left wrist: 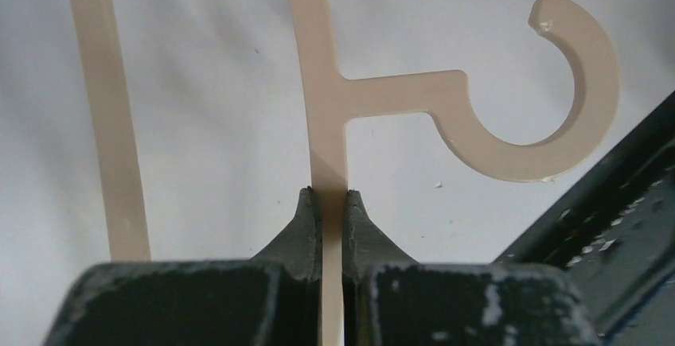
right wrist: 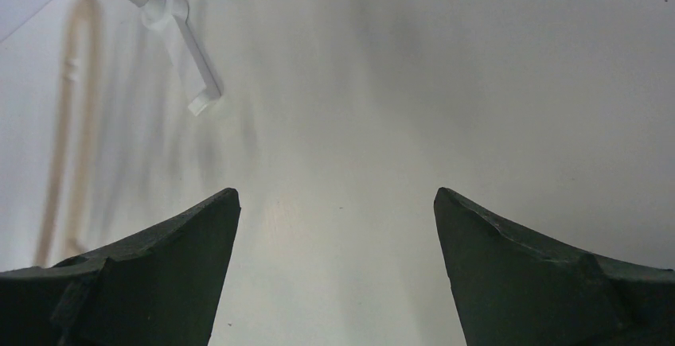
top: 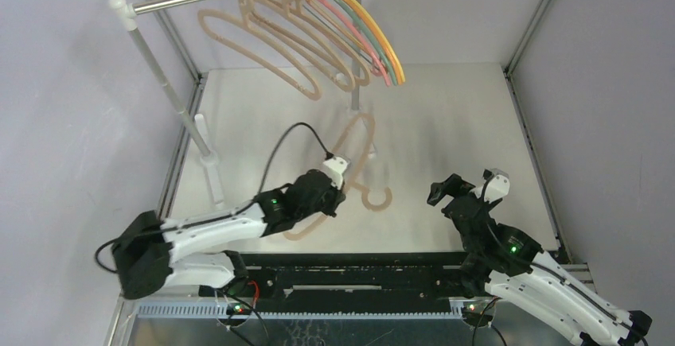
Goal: Organize the hangers
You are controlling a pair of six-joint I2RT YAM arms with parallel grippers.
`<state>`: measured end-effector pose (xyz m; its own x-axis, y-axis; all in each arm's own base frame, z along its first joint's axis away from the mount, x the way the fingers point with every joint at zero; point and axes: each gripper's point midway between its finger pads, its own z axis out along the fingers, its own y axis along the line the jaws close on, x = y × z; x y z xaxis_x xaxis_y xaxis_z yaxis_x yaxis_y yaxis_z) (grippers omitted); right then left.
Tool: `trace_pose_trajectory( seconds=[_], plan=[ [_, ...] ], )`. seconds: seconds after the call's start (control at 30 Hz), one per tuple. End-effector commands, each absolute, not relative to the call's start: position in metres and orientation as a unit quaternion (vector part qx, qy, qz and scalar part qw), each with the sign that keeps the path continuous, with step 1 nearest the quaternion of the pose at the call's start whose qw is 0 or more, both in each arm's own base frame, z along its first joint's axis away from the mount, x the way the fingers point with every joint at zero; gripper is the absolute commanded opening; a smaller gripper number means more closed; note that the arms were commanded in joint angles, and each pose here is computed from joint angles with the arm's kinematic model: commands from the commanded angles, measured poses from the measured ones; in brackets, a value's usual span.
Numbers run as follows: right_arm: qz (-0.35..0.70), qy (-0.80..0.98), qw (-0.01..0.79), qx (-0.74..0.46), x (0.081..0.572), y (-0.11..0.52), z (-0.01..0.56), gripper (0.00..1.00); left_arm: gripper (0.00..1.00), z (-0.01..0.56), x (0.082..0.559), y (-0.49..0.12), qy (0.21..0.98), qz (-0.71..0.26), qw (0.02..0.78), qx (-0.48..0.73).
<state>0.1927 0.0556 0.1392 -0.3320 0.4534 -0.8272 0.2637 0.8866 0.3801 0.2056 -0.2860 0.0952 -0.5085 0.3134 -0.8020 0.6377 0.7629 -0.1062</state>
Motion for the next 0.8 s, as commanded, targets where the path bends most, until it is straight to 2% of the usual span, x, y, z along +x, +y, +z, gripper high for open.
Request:
trace_pose_trajectory(
  seconds=[0.0, 0.2, 0.43, 0.6, 0.77],
  plan=[
    [0.103, 0.803, 0.544, 0.221, 0.197, 0.06, 0.148, 1.0, 0.0, 0.153, 0.213, -0.258, 0.841, -0.215, 0.465, 0.173],
    [0.121, 0.802, 0.546, 0.212, 0.2, 0.069, 0.153, 1.0, 0.0, 0.21, 0.213, -0.205, 0.82, -0.211, 0.528, 0.06],
    [0.122, 0.806, 0.545, 0.198, 0.205, 0.076, 0.16, 1.0, 0.0, 0.243, 0.209, -0.141, 0.782, -0.2, 0.587, -0.061],
    [0.125, 0.808, 0.543, 0.192, 0.207, 0.081, 0.163, 1.0, 0.0, 0.278, 0.202, -0.112, 0.738, -0.223, 0.627, -0.109],
    [0.134, 0.806, 0.544, 0.191, 0.208, 0.085, 0.167, 1.0, 0.0, 0.329, 0.208, -0.092, 0.709, -0.194, 0.668, -0.118]
  ],
)
